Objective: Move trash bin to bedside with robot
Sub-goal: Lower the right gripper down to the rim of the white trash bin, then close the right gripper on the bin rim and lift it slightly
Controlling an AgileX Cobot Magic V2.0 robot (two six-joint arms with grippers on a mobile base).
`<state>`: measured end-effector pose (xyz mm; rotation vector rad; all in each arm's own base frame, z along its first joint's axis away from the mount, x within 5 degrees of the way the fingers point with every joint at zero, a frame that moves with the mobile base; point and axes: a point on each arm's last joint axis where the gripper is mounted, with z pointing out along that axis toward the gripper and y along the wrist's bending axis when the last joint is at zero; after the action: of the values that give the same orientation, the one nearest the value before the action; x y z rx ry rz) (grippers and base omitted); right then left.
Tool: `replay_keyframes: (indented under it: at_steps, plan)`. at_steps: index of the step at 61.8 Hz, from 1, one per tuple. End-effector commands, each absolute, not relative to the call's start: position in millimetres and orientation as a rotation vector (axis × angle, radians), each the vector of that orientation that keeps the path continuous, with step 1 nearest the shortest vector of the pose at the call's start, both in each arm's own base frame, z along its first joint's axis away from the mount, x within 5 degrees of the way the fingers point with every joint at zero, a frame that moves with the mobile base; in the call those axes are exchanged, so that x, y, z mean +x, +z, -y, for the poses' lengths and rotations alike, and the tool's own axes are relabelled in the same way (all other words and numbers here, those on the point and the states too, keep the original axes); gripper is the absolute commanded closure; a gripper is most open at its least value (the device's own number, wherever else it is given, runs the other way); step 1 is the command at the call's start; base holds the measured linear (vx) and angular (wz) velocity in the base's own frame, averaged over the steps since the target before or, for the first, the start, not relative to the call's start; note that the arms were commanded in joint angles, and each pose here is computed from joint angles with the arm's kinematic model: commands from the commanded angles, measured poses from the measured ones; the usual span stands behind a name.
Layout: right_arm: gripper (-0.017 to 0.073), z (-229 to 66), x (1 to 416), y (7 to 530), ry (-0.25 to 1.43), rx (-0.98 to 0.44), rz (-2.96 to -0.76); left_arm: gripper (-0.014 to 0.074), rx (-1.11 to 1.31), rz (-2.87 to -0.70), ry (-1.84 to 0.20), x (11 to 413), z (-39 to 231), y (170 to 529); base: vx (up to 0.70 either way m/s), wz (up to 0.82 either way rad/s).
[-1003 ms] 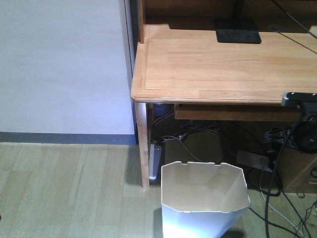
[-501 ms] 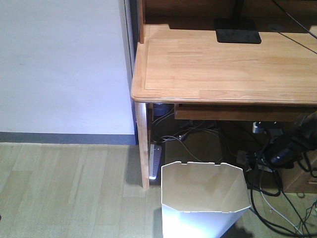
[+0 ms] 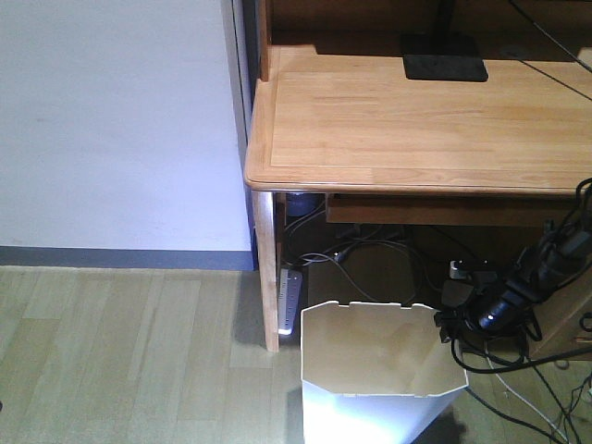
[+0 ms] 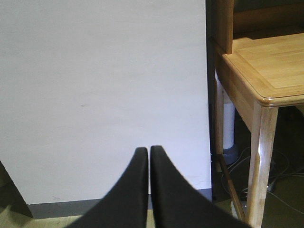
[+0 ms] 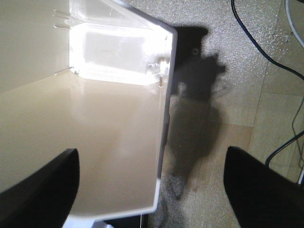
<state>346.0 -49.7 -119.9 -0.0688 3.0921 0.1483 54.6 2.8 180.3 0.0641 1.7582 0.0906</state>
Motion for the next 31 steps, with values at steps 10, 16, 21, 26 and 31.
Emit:
replay_keyframes:
  at_steps: [10,16,21,26,31]
  plan:
    - [-0.0024,54.4,365.8,-137.8,0.16,-0.083,-3.063,0.0599,0.066,-1.703,0.07,55.8,-1.4,178.0,0.0,0.0]
    - [-0.0024,54.1,366.4,-153.9,0.172,-0.082,-3.076,0.0599,0.066,-1.703,0.07,55.8,-1.4,178.0,0.0,0.0]
    - [-0.0024,53.3,368.1,-166.6,0.195,-0.084,-3.089,0.0599,0.066,-1.703,0.07,55.8,-1.4,178.0,0.0,0.0]
    - [-0.0011,51.8,370.9,-175.9,0.237,-0.081,-3.105,0.0599,0.066,-1.703,0.07,55.8,-1.4,178.0,0.0,0.0]
    - [0.0045,49.9,375.7,-181.9,0.293,-0.074,-3.119,0.0599,0.066,-1.703,0.07,55.8,-1.4,178.0,0.0,0.0]
